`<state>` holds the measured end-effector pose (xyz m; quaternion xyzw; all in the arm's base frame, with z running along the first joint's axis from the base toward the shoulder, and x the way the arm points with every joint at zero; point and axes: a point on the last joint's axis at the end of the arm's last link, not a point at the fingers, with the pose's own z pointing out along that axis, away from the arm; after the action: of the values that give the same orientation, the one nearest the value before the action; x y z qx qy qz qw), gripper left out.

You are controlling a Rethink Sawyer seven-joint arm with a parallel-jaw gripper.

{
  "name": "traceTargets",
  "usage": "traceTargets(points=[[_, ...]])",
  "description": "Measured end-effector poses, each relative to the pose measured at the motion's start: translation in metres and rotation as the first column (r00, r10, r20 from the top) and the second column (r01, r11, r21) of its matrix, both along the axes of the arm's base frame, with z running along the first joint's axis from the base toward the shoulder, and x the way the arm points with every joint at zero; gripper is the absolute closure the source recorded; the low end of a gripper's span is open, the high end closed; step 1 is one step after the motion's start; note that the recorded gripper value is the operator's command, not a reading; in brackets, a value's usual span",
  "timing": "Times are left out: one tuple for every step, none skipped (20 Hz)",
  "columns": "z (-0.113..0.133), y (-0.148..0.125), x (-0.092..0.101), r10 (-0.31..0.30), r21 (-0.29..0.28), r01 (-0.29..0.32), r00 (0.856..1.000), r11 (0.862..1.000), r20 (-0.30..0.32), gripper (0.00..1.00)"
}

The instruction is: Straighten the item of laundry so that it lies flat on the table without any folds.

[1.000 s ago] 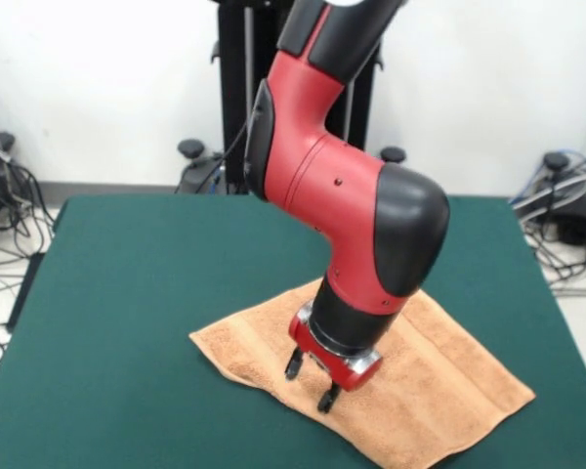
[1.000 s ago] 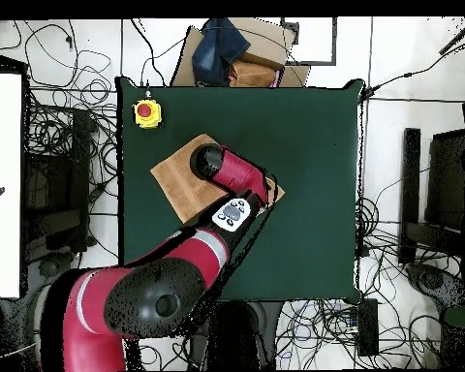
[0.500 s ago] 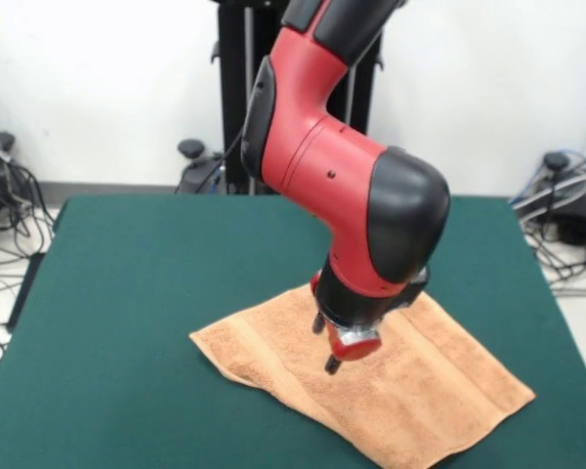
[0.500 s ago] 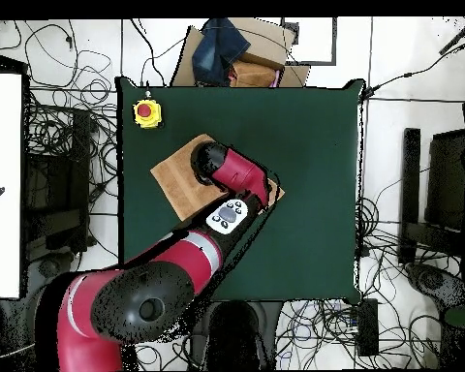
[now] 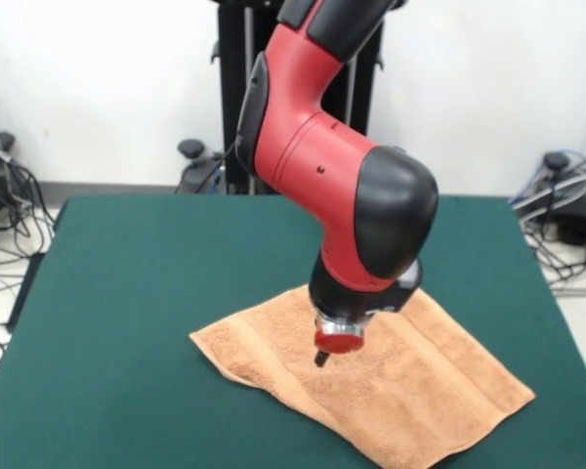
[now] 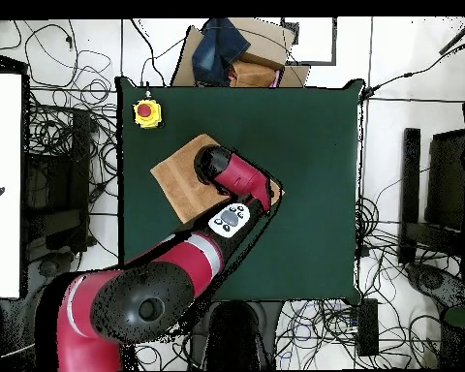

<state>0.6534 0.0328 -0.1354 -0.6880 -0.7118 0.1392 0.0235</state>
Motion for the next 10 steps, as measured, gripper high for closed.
traceTargets(points=[[0.000,-0.001,-0.001,-0.018,-0.002,0.018,1.000,1.000,0.002,0.00],[0.000,-0.001,-0.002,-0.032,-0.004,0.032,0.999,0.999,0.003,0.00],[0.000,-0.001,-0.003,-0.064,-0.007,0.064,0.998,0.998,0.006,0.00],[0.000,0.001,-0.005,-0.134,-0.013,0.134,0.991,0.991,0.016,0.00],[0.000,0.002,-0.005,-0.156,-0.014,0.156,0.988,0.988,0.020,0.00],[0.000,0.003,-0.006,-0.182,-0.016,0.183,0.983,0.983,0.025,0.00],[-0.001,0.005,-0.006,-0.208,-0.017,0.209,0.978,0.978,0.029,0.00],[-0.001,0.007,-0.007,-0.238,-0.019,0.238,0.971,0.971,0.036,0.00],[0.000,0.011,-0.007,-0.279,-0.022,0.280,0.959,0.960,0.046,0.00],[0.000,0.017,-0.006,-0.339,-0.027,0.341,0.939,0.940,0.061,0.00]])
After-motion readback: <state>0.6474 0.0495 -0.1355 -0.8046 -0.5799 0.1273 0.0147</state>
